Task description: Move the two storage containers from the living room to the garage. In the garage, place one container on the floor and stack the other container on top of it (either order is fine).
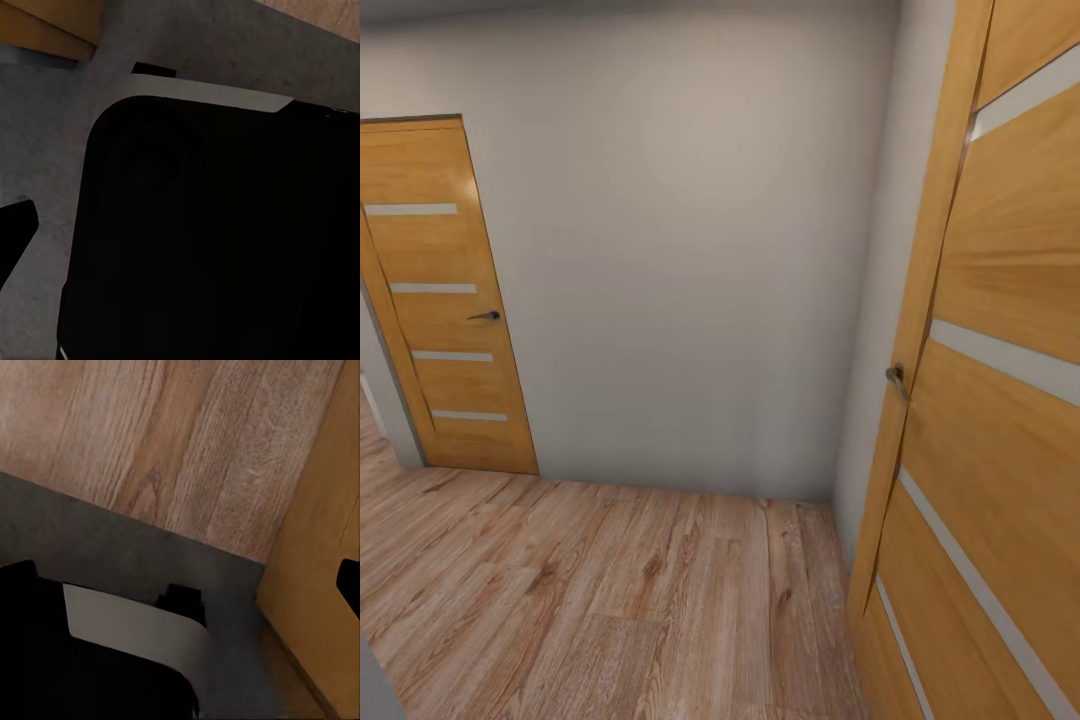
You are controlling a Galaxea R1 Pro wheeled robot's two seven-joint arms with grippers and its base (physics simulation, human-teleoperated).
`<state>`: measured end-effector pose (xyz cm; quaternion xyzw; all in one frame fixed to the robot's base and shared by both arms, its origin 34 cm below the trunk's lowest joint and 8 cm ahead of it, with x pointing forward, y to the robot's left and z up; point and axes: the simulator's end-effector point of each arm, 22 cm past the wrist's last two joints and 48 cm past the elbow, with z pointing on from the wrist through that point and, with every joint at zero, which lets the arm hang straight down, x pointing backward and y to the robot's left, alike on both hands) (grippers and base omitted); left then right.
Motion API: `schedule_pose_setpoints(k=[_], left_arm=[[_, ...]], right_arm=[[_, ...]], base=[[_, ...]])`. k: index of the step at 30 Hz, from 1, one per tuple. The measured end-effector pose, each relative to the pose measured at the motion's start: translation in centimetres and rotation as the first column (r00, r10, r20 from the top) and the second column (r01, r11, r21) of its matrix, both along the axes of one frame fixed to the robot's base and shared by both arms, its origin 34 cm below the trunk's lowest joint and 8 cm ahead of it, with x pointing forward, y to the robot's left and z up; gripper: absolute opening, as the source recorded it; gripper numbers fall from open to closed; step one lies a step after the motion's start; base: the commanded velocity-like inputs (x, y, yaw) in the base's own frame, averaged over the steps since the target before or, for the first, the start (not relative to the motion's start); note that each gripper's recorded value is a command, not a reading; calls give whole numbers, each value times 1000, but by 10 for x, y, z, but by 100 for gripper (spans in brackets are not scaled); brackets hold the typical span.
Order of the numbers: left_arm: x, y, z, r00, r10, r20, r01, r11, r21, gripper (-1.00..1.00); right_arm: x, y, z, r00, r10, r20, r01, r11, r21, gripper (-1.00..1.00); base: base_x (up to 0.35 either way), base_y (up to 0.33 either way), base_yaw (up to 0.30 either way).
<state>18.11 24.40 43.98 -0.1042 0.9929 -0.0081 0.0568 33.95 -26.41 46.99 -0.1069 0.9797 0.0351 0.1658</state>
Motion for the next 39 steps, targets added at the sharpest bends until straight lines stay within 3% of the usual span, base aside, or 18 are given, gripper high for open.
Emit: schedule_pose_setpoints(k=[6, 10, 14, 39], left_arm=[[0, 0, 0, 1000, 0, 0, 0, 1000, 0, 100], [0, 0, 0, 1000, 0, 0, 0, 1000, 0, 100], [0, 0, 0, 1000, 0, 0, 0, 1000, 0, 100], [1, -1, 0, 1000, 0, 2, 0, 1000, -1, 100]], right_arm=[[-48, -14, -11, 999, -15, -46, 14, 1000, -17, 100], [-54, -27, -13, 993, -107, -44, 105, 994, -41, 100], [-54, -33, -13, 990, -131, -40, 129, 990, -63, 100], [-58, -35, -14, 990, -127, -59, 122, 990, -77, 100]], base=[[0, 0, 0], [0, 0, 0], [0, 0, 0], [0, 0, -49]])
